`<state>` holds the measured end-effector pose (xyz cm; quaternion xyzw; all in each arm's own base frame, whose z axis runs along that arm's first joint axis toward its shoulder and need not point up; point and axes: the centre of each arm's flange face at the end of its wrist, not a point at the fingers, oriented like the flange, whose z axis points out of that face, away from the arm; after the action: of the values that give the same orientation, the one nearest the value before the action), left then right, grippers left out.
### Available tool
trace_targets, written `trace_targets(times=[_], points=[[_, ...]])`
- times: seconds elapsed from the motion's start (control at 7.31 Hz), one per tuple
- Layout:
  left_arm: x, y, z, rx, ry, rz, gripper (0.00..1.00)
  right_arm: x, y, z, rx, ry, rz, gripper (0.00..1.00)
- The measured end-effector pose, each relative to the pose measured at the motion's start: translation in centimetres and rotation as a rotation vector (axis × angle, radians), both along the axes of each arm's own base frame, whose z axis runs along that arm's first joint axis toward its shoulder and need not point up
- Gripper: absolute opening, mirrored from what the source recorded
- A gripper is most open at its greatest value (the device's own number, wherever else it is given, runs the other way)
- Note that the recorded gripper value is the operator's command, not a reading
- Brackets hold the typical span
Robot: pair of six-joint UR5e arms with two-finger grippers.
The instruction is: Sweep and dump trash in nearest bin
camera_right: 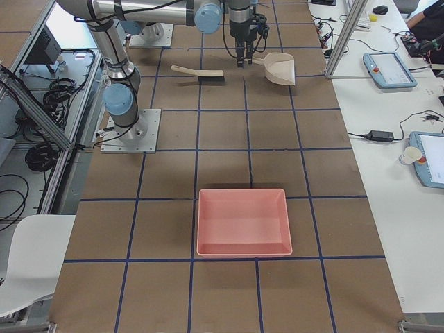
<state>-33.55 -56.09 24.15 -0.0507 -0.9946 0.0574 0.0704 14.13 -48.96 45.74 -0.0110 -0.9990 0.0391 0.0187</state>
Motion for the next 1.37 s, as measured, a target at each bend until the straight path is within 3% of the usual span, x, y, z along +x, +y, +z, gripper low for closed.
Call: trace_targets(times=[0.41,0.55,0.68,0.82,1.09,1.37], points=[[-1.5,0.5,-0.4,0.012,0.003,0.04,0.2,0.0,0.0,-0.1,0.001,-0.001,-0.001,1.0],[-1.7,0.6,-0.3,0.011,0.004,0.04,0.31,-0.1,-0.1,-0.1,0.002,0.001,-0.001,1.0],[-1.8,0.7,-0.4,0.013,0.004,0.042,0.82,-0.1,-0.1,0.0,-0.002,0.005,0.002,1.0],[-1.8,1.0,-0.6,0.018,0.001,0.039,1.0,-0.2,-0.1,0.1,-0.003,0.009,0.005,1.0],[-1.3,1.4,1.3,0.0,-0.018,0.034,1.0,-0.2,0.0,0.1,-0.002,0.011,0.006,1.0],[2.6,0.7,6.1,0.002,-0.037,0.042,1.0,-0.1,0.1,0.0,0.0,0.011,0.006,1.0]])
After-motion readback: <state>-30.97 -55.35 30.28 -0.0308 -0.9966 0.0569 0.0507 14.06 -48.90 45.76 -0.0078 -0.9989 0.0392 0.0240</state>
